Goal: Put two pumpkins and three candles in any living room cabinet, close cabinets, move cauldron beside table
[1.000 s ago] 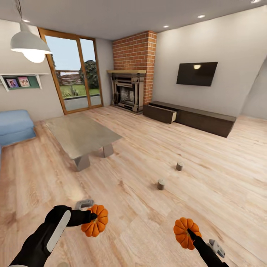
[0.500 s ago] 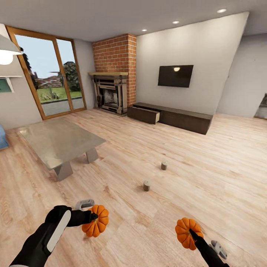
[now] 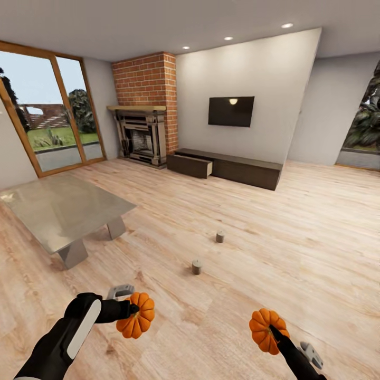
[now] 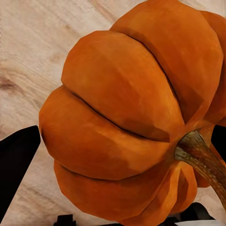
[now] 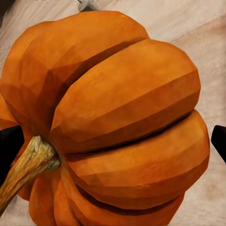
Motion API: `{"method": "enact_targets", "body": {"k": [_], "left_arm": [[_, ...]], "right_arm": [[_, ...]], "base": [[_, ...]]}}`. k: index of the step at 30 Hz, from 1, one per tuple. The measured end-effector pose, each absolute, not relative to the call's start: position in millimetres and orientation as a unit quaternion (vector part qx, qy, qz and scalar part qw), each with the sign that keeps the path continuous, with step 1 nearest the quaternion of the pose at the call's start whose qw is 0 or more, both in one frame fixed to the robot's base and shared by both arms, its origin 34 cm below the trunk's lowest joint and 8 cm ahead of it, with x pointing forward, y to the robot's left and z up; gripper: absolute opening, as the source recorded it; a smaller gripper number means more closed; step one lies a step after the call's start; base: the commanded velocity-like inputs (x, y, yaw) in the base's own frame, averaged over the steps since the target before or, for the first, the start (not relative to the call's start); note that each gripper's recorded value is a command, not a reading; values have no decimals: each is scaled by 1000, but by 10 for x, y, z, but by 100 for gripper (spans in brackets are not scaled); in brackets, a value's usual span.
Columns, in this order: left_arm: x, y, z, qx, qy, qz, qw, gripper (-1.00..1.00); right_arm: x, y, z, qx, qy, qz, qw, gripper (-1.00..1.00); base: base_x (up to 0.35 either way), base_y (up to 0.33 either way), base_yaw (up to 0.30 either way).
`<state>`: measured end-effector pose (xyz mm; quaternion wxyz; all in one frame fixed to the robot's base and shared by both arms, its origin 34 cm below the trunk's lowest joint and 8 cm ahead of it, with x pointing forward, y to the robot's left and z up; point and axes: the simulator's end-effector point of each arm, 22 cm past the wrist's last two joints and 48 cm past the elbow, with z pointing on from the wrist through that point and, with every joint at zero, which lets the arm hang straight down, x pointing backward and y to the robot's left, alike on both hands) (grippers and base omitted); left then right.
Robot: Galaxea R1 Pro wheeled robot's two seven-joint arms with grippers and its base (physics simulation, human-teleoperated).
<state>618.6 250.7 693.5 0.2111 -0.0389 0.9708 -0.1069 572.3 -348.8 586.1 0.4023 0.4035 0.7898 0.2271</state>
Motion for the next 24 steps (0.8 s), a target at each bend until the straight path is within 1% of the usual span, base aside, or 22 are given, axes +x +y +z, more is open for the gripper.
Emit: {"method": "enact_targets", "body": {"k": [4,6,7,9,13,17,24], "left_arm": [[6180,2503,6985,-38,971,-104,210,-100],[6158,2378,6992,-33,972,-113,205,-100],[6141,2327,6987,-31,972,-116,202,-100],[6096,2295,6945,-25,975,-108,193,-100],[6077,2384,6957,-14,978,-81,190,-100],[6083,2389,7019,-13,978,-79,191,-100],[6138,2327,7138,-12,975,-85,204,-100]], "right_arm": [[5721,-3478,5918,401,792,225,401,-100],[5656,-3508,5862,405,802,207,387,-100],[5597,-3565,5805,411,809,186,376,-100],[5304,-3781,5563,425,840,93,325,-100],[5028,-3973,5476,415,866,0,281,-100],[4957,-3998,5510,410,872,-21,268,-100],[4947,-3997,5584,408,873,-24,268,-100]], "base": [[0,0,-4],[0,0,0],[0,0,0],[0,0,0],[0,0,0],[0,0,0],[0,0,0]]}}
